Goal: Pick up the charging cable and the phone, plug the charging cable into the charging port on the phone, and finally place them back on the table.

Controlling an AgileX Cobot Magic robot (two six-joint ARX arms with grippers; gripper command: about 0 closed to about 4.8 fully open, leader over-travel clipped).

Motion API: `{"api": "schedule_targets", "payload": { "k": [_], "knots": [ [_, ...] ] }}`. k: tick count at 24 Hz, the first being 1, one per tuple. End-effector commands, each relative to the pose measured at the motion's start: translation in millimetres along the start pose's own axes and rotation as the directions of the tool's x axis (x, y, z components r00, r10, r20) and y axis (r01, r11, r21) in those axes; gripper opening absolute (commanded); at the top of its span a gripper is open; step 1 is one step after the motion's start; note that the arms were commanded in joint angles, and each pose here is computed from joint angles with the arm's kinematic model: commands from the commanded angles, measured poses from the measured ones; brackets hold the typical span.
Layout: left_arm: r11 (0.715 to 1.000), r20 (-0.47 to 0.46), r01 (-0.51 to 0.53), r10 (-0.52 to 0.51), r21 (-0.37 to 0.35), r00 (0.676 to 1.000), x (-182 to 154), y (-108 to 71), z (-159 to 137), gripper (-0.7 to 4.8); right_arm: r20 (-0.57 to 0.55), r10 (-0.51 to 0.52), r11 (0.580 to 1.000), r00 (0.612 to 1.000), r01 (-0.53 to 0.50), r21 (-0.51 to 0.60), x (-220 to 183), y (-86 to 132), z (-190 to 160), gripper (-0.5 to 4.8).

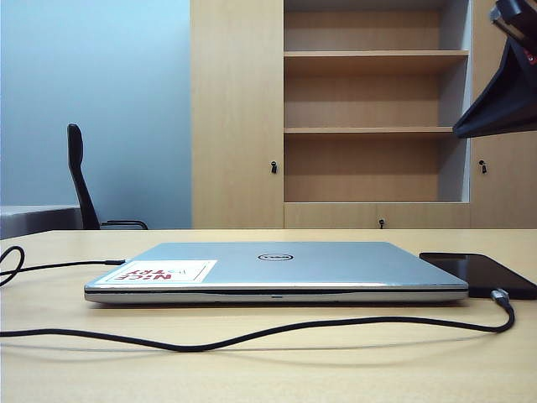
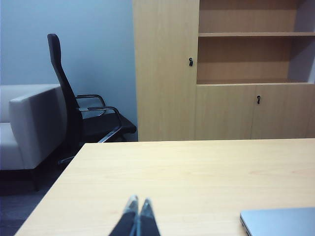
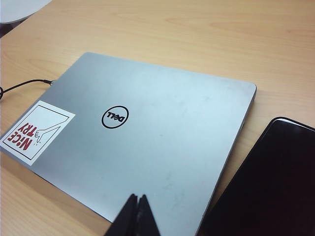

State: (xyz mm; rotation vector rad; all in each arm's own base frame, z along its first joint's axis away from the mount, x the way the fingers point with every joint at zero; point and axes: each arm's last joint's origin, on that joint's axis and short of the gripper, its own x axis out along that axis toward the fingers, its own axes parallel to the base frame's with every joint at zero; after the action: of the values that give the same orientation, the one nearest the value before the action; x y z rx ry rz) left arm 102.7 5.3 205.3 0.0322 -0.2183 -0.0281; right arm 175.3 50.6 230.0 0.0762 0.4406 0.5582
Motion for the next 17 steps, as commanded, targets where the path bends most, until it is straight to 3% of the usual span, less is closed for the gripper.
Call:
{"api": "schedule_targets", "payload": {
  "k": [1, 10, 17],
  "knots": [
    [1.0, -0.004, 0.002, -0.002, 0.004, 1.0, -4, -0.7, -7, -0.06, 0.025, 0.008, 1.0, 1.0, -0.008, -0.009, -1, 1, 4, -0.01],
    [1.0, -0.076, 0.004, -0.006, -0.02, 0.997, -12, -1.9, -25, -0.06, 0.025, 0.008, 1.0, 1.0, -0.008, -0.009, -1, 1, 4, -0.01],
    [0.996, -0.16, 0.076, -0.081, -0.035, 0.984, -13, -9.3, -34, -0.06, 0.025, 0.008, 1.0, 1.0, -0.008, -0.009, -1, 1, 4, -0.01]
  ]
}}
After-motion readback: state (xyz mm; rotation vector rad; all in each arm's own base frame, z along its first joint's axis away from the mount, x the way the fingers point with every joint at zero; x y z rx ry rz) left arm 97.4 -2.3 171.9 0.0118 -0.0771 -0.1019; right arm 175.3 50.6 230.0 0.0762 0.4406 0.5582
